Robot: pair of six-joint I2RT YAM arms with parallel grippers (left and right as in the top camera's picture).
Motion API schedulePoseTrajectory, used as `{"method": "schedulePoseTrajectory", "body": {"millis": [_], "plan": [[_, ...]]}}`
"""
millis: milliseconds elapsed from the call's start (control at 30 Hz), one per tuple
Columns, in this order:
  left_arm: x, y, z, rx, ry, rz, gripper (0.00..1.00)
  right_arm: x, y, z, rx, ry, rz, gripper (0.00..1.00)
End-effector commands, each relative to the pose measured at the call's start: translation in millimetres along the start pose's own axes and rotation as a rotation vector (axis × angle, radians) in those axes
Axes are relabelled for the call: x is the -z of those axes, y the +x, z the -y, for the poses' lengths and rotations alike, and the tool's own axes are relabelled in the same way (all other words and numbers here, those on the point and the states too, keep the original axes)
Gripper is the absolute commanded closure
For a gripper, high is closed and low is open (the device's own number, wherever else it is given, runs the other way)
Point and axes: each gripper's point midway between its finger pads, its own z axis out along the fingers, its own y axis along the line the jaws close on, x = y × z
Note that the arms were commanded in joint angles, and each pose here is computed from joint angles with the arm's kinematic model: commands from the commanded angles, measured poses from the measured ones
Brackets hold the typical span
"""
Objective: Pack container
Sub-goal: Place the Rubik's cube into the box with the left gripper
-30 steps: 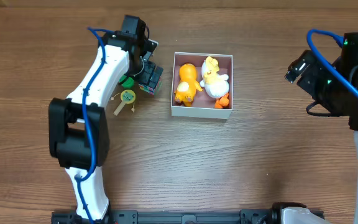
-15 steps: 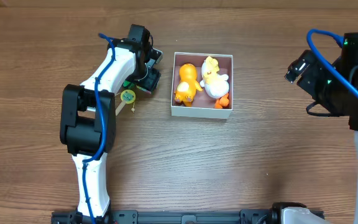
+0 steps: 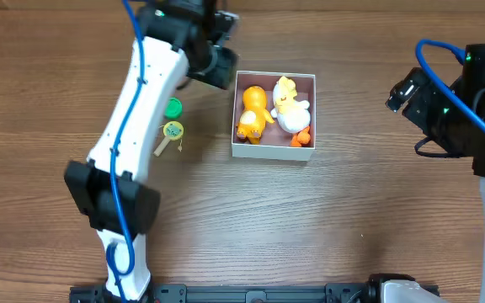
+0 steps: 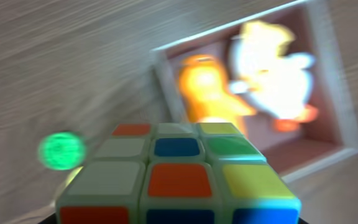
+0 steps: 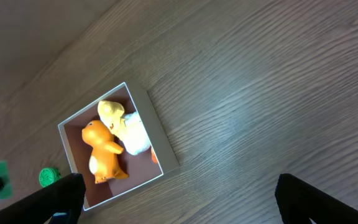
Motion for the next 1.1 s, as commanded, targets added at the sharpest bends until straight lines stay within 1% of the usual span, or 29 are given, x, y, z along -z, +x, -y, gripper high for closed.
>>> {"method": "schedulePoseTrajectory", "body": {"millis": [0,67,100,133,167,300,367,400,467,600,633,700,733,767,800,867,900,933,1000,1067], "plan": [[-18.3,13.5,67.3,0.108,0.044,-0.044,0.64,0.9,-2.2,-0.2,-0.007,-0.003,0.008,0.0],[-40.5,21.5,82.9,0.186,-0.011,-0.058,0.6,0.9,-2.2,-0.2,-0.007,-0.003,0.008,0.0],[-67.0,29.3,101.5,0.187,-0.031,-0.073,0.59,0.9,-2.2,-0.2,-0.007,-0.003,0.008,0.0],[-82.4,33.6,109.7,0.185,-0.036,-0.085,0.56,0.9,-2.2,-0.2,-0.007,-0.003,0.008,0.0],[-103.3,40.1,119.9,0.166,-0.037,-0.108,0.56,0.9,-2.2,-0.2,-0.007,-0.003,0.008,0.0],[-128.5,42.5,121.3,0.168,-0.044,-0.127,0.53,0.9,-2.2,-0.2,-0.007,-0.003,0.008,0.0],[-129.0,44.4,120.7,0.169,-0.047,-0.135,0.52,0.9,-2.2,-0.2,-0.007,-0.003,0.008,0.0],[-126.0,45.2,121.3,0.169,-0.044,-0.14,0.47,0.9,-2.2,-0.2,-0.007,-0.003,0.008,0.0],[-112.2,43.9,123.0,0.175,-0.029,-0.151,0.0,0.9,-2.2,-0.2,-0.007,-0.003,0.008,0.0],[-90.7,34.6,120.2,0.187,-0.025,-0.138,0.01,0.9,-2.2,-0.2,-0.007,-0.003,0.008,0.0],[-84.3,31.8,120.8,0.187,-0.023,-0.132,0.08,0.9,-2.2,-0.2,-0.007,-0.003,0.008,0.0],[-71.5,31.8,118.9,0.173,-0.034,-0.137,0.42,0.9,-2.2,-0.2,-0.007,-0.003,0.008,0.0],[-64.3,32.6,113.2,0.152,-0.056,-0.142,0.47,0.9,-2.2,-0.2,-0.007,-0.003,0.008,0.0],[-52.6,34.3,99.8,0.148,-0.104,-0.152,0.46,0.9,-2.2,-0.2,-0.007,-0.003,0.008,0.0],[-35.7,34.8,82.6,0.163,-0.158,-0.155,0.43,0.9,-2.2,-0.2,-0.007,-0.003,0.008,0.0],[1.3,39.2,48.9,0.199,-0.247,-0.162,0.38,0.9,-2.2,-0.2,-0.007,-0.003,0.008,0.0],[26.1,32.5,41.5,0.162,-0.179,-0.125,0.34,0.9,-2.2,-0.2,-0.007,-0.003,0.008,0.0],[41.7,30.4,34.5,0.17,-0.161,-0.095,0.33,0.9,-2.2,-0.2,-0.007,-0.003,0.008,0.0],[69.0,31.3,20.8,0.161,-0.16,-0.046,0.28,0.9,-2.2,-0.2,-0.007,-0.003,0.008,0.0],[99.8,41.7,0.4,0.158,-0.189,-0.004,0.25,0.9,-2.2,-0.2,-0.007,-0.003,0.008,0.0]]}}
